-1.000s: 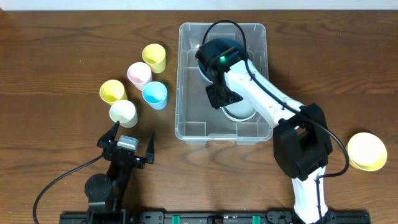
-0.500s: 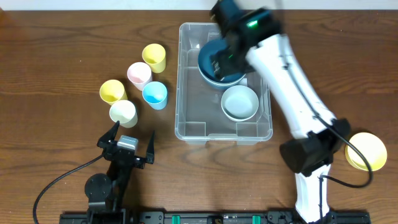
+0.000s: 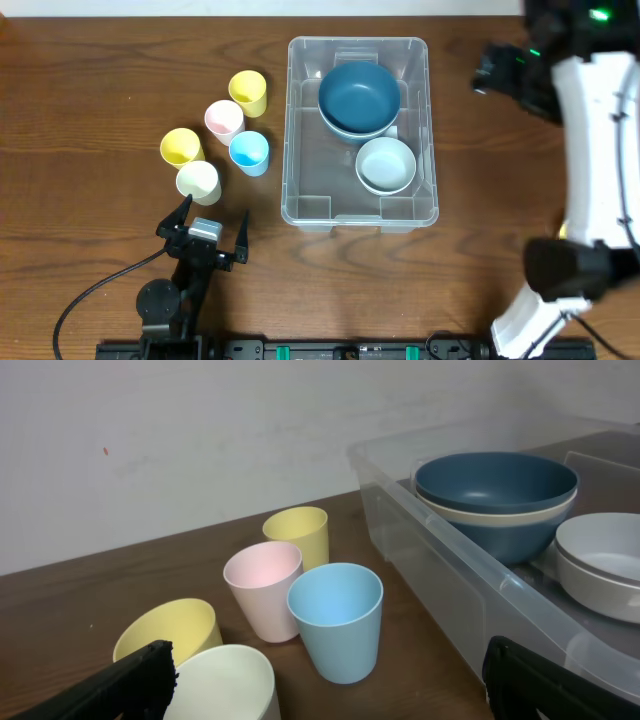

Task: Pack container
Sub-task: 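Withdraw the right gripper to the yellow bowl at the right edge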

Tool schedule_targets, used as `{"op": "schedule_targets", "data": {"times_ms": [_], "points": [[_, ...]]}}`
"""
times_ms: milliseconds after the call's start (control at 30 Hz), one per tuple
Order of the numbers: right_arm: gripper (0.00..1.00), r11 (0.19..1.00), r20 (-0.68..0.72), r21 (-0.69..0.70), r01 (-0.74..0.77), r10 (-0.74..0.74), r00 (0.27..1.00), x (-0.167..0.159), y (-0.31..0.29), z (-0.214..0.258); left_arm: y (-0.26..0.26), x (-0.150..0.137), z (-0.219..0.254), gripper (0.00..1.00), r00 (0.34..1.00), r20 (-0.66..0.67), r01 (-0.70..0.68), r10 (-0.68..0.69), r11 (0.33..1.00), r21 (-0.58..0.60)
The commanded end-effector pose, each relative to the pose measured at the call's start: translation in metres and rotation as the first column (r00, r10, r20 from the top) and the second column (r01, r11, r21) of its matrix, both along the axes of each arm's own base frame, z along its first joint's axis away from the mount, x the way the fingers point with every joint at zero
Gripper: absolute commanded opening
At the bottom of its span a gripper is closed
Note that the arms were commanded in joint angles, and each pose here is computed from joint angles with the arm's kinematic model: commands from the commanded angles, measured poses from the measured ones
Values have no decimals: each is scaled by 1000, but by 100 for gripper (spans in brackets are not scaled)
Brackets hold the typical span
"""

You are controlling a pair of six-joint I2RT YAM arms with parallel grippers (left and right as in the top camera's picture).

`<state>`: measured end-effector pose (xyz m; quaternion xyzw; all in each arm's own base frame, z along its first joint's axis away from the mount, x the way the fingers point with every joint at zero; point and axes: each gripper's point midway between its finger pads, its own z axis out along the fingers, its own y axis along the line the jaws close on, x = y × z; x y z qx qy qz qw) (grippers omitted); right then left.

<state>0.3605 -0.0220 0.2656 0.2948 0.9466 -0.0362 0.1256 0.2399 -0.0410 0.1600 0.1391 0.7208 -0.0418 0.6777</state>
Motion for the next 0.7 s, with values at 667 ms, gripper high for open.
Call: {"op": "schedule_targets", "data": {"times_ms": [667], "points": [[99,836,-104,117,536,-526,844,-149,-115,-171,0,0,-16,98,999,-44,3,-3,1000,11]]}}
